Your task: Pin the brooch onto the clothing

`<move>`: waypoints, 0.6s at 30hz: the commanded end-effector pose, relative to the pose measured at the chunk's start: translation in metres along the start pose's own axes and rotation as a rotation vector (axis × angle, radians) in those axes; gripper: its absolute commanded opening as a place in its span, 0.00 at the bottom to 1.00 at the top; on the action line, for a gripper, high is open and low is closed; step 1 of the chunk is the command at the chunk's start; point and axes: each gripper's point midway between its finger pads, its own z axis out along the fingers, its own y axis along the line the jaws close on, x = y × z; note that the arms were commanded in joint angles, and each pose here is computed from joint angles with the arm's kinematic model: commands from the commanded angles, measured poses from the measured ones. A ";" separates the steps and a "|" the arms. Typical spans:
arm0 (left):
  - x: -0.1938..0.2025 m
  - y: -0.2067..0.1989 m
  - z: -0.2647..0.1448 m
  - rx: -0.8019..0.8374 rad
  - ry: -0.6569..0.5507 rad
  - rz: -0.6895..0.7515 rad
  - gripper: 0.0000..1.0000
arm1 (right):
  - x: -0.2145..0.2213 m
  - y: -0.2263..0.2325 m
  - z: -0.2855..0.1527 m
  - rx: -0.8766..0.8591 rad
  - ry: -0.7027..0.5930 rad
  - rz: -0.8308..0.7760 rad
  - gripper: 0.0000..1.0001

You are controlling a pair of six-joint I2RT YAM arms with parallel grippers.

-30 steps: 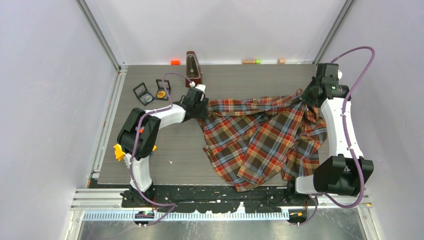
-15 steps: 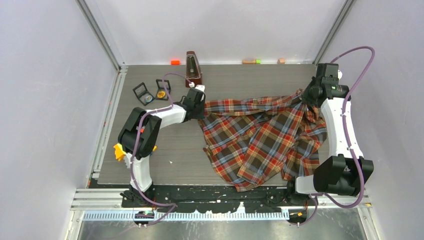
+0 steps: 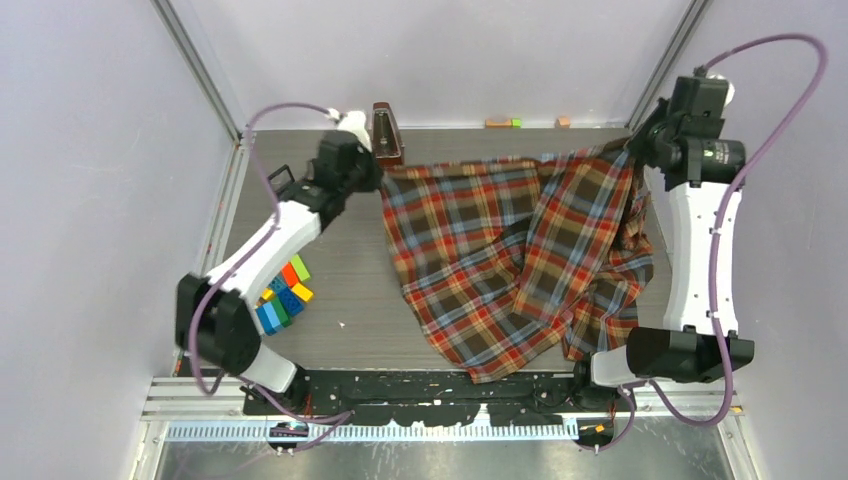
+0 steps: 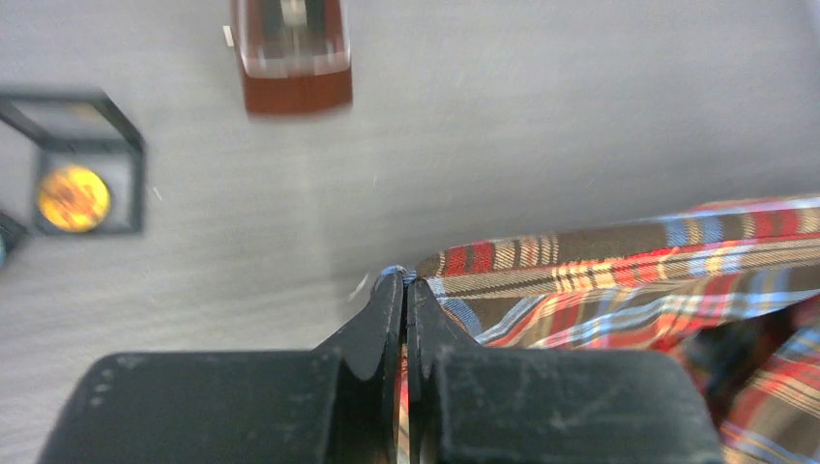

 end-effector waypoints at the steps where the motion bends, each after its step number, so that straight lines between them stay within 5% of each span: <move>1: -0.105 -0.007 -0.085 0.077 -0.214 0.005 0.00 | -0.066 0.014 -0.058 -0.045 -0.193 0.008 0.00; 11: -0.220 -0.054 -0.309 0.291 -0.558 0.141 0.00 | -0.135 0.059 -0.282 -0.471 -0.639 -0.011 0.00; 18: -0.236 -0.059 -0.419 0.338 -0.720 0.175 0.00 | -0.130 0.047 -0.389 -0.597 -0.869 0.009 0.00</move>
